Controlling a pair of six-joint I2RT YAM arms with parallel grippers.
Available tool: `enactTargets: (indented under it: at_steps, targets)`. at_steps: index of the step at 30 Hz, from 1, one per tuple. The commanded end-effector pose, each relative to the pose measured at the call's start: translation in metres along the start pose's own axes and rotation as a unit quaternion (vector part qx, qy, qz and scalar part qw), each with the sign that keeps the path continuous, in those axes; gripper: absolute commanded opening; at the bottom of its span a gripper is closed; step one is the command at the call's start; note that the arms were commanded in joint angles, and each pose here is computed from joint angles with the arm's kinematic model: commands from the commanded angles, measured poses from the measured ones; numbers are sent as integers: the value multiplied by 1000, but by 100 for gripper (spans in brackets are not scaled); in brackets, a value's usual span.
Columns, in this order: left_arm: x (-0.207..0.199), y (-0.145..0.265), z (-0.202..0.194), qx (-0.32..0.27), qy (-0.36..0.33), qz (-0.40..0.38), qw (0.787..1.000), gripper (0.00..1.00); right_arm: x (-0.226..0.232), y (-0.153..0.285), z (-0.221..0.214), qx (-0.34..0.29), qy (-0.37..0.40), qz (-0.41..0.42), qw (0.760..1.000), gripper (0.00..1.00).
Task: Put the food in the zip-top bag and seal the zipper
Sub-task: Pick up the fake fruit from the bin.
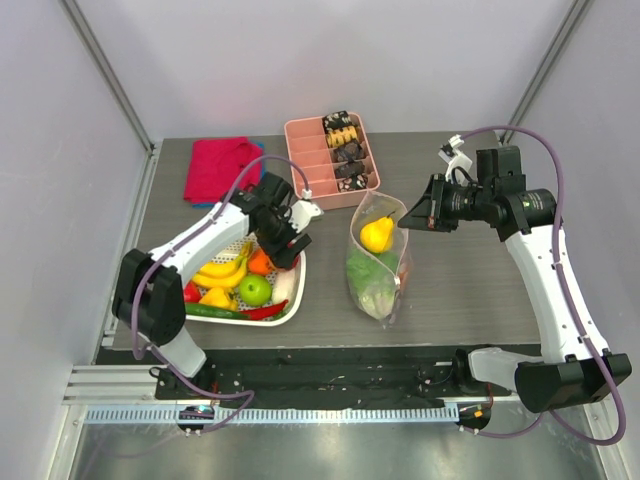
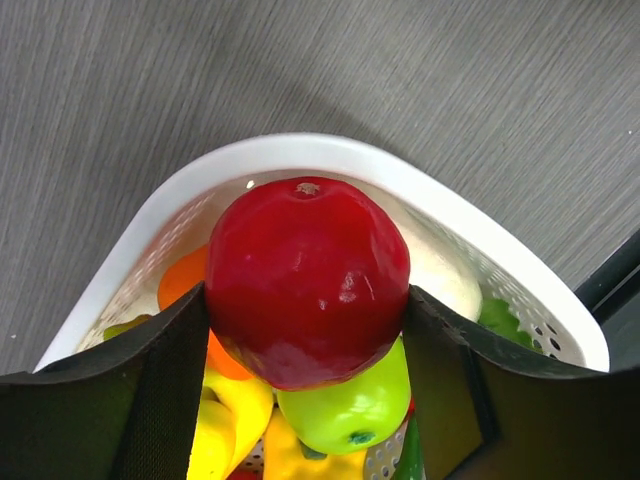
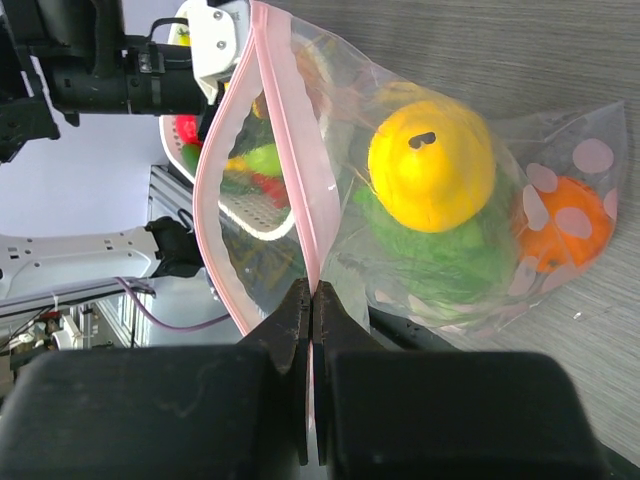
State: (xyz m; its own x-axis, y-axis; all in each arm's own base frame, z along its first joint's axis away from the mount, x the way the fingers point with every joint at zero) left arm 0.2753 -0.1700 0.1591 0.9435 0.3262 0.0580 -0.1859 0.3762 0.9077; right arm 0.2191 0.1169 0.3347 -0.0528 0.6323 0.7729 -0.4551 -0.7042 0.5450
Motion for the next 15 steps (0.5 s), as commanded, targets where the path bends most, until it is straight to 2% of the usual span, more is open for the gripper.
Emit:
enactTargets:
  at_steps: [1,5,8,11,15]
  targets:
    - [-1,47,25,-53,6,28,998,64,4,2,6,-18,18,5,1000,1]
    - [-4,113,69,-160,31,49,985,57,4,2,7,-19,18,6,1000,1]
    - [-9,183,120,-279,36,55,958,57,4,0,7,-18,15,11,1000,1]
    - [-21,212,154,-349,38,35,936,58,5,0,7,-19,16,12,1000,1]
    - [-48,220,190,-397,27,4,918,58,6,3,6,-18,16,14,1000,1]
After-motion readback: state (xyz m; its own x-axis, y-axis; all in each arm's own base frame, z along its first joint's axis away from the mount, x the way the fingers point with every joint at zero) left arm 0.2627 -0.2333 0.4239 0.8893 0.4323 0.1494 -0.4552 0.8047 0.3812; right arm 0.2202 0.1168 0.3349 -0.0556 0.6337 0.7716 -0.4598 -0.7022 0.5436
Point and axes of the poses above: each gripper's point midway between its finger pads, its own y axis back along the fingers, its own x axis along the line the jaws close on, z = x × y, the point moved 6 cm from there along y, back along the fingers, and after that the axes turned 14 degrees about -y, right-handed, at the moved point
